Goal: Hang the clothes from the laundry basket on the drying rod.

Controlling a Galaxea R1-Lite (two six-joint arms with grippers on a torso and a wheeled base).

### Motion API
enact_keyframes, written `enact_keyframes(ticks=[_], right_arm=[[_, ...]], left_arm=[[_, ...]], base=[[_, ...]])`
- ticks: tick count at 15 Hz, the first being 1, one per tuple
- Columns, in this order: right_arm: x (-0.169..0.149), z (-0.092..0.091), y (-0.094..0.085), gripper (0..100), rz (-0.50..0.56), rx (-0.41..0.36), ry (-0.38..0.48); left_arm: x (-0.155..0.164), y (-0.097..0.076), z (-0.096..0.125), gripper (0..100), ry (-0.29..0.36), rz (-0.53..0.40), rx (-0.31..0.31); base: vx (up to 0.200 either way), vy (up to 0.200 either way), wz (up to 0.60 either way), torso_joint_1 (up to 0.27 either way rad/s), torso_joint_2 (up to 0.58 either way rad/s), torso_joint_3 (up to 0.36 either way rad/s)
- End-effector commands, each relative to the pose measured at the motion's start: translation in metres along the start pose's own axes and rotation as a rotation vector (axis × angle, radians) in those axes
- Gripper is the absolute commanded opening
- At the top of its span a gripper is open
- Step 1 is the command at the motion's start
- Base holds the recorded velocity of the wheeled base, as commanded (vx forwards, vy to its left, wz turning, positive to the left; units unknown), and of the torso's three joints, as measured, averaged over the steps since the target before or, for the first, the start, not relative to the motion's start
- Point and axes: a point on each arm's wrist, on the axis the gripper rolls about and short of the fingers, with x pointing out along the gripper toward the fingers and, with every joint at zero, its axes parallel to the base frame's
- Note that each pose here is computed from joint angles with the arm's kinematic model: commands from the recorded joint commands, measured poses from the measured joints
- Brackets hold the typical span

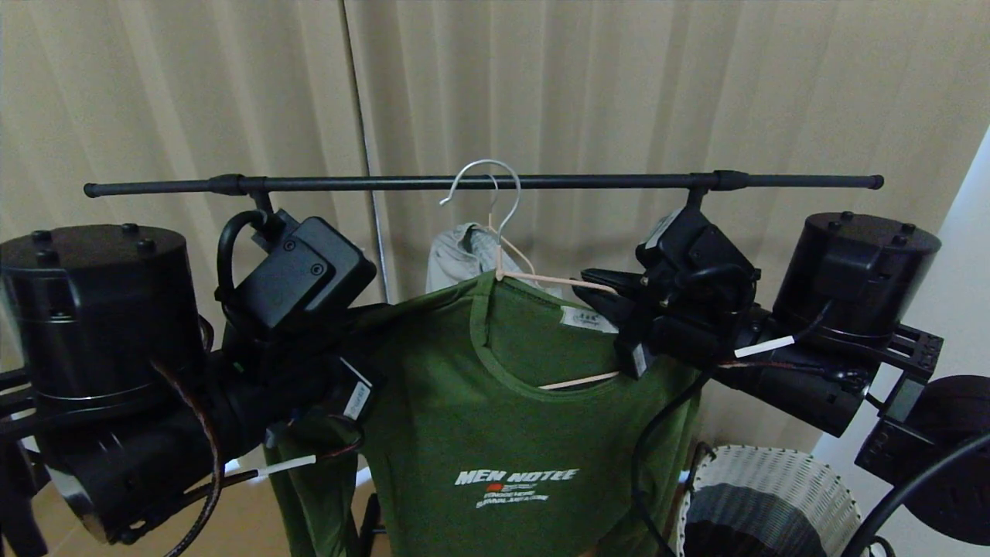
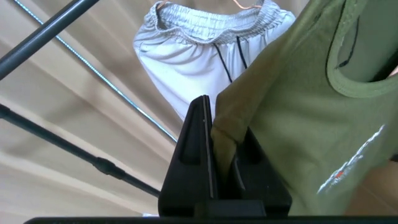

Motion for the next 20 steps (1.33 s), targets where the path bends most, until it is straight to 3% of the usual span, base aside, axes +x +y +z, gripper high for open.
enact_keyframes(ticks=[1,7,8,12,16,17,20], right_arm=[[-0.001,-0.001,0.0,0,-0.005,0.0,0.005],[-0.002,-0.001,0.0,0,-0.005,0.0,0.005],[-0.003,0.0,-0.001,0,-0.007,-0.001,0.001],[-0.012,0.003,-0.006,0,-0.054,0.0,0.003],[-0.031,-0.001,-0.031,0,-0.153,0.006,0.017],[-0.035,-0.001,-0.041,0,-0.189,0.008,0.012],[-0.045,0.006,-0.044,0,-0.202,0.011,-0.02]], left_arm=[[0.0,0.0,0.0,0,0.004,0.002,0.001],[-0.002,-0.002,-0.005,0,0.018,-0.004,0.005],[-0.005,-0.002,-0.006,100,0.014,-0.008,0.008],[-0.013,-0.002,-0.006,100,0.004,-0.009,-0.003],[-0.037,0.0,-0.02,100,0.0,-0.006,-0.019],[-0.042,-0.001,-0.027,100,0.017,-0.007,-0.042],[-0.04,0.005,-0.047,100,0.1,0.032,-0.067]], base=[[0.0,0.0,0.0,0.0,0.0,0.0],[0.0,0.0,0.0,0.0,0.0,0.0],[0.0,0.0,0.0,0.0,0.0,0.0],[0.0,0.0,0.0,0.0,0.0,0.0],[0.0,0.0,0.0,0.0,0.0,0.0],[0.0,0.0,0.0,0.0,0.0,0.0],[0.0,0.0,0.0,0.0,0.0,0.0]])
